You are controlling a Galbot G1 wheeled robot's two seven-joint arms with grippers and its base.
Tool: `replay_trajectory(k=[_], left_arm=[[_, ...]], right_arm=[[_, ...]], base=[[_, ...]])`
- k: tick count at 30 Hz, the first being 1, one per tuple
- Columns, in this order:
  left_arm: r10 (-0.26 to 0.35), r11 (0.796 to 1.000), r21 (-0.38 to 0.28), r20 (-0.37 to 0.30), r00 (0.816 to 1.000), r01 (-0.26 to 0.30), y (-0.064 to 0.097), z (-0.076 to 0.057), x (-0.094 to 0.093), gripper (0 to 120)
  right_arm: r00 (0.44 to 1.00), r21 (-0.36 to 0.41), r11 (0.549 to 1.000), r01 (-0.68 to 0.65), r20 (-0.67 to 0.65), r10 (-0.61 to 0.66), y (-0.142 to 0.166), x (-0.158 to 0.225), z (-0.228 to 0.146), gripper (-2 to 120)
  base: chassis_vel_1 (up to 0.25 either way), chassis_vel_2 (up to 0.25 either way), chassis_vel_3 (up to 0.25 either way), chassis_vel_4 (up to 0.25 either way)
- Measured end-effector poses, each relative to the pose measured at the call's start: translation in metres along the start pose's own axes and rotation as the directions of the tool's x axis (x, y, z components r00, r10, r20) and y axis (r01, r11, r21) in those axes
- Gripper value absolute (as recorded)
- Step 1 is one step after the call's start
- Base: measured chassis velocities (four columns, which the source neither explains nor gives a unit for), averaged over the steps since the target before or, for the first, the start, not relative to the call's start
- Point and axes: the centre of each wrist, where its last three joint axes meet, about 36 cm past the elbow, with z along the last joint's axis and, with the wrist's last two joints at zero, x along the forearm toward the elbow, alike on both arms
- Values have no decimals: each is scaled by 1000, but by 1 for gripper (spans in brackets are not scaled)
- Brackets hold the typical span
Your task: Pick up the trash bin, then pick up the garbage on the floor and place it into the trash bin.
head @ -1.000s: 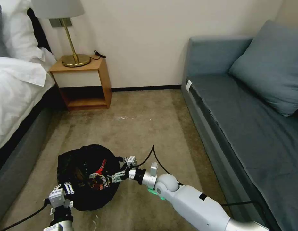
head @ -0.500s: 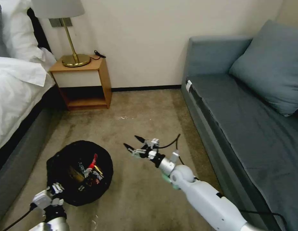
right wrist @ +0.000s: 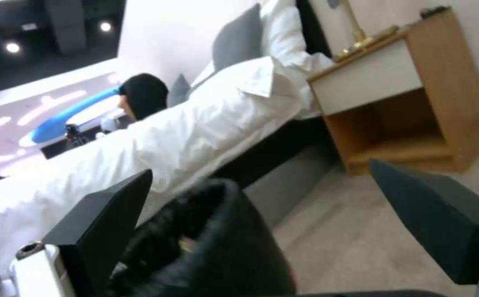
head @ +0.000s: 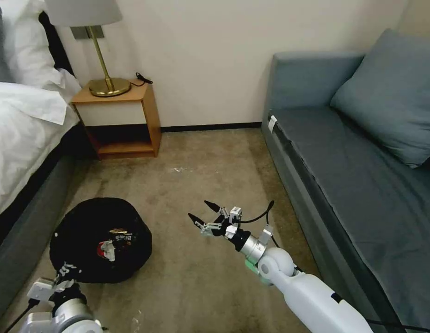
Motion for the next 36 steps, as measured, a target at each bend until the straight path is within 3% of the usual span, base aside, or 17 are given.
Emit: replay_trajectory(k=[7,15,23,27,29,32,34,36], left_arm=[[-22,1000,-17,-34,999,21,-9,5,-30,5],[-18,999,-33,-71,997,16,-15,4,-42,6],[25,999,-46,-50,998,-27,-26,-6,-37,32],[50,988,-147,13,999,-48,-25,-14,-28,51],[54,984,-169,25,998,-49,-24,-15,-26,54],[99,958,-278,81,992,-73,-20,-23,-12,69],[118,950,-300,89,989,-86,-20,-25,-8,71],[190,919,-369,109,976,-138,-22,-29,8,81]], right_arm=[[1000,14,1000,10,3,-10,11,7,-10,100],[1000,28,999,-24,2,24,9,20,-13,100],[996,52,995,-83,20,82,19,28,-24,100],[991,93,987,-132,27,130,22,43,-29,100],[990,100,985,-144,29,141,23,47,-29,100],[979,138,970,-201,45,197,27,63,-29,100],[975,148,964,-219,51,214,29,67,-30,100],[960,174,944,-280,70,272,36,77,-31,100]], base=[[0,0,0,0],[0,0,0,0],[0,0,0,0],[0,0,0,0],[0,0,0,0],[0,0,0,0],[0,0,0,0],[0,0,0,0]])
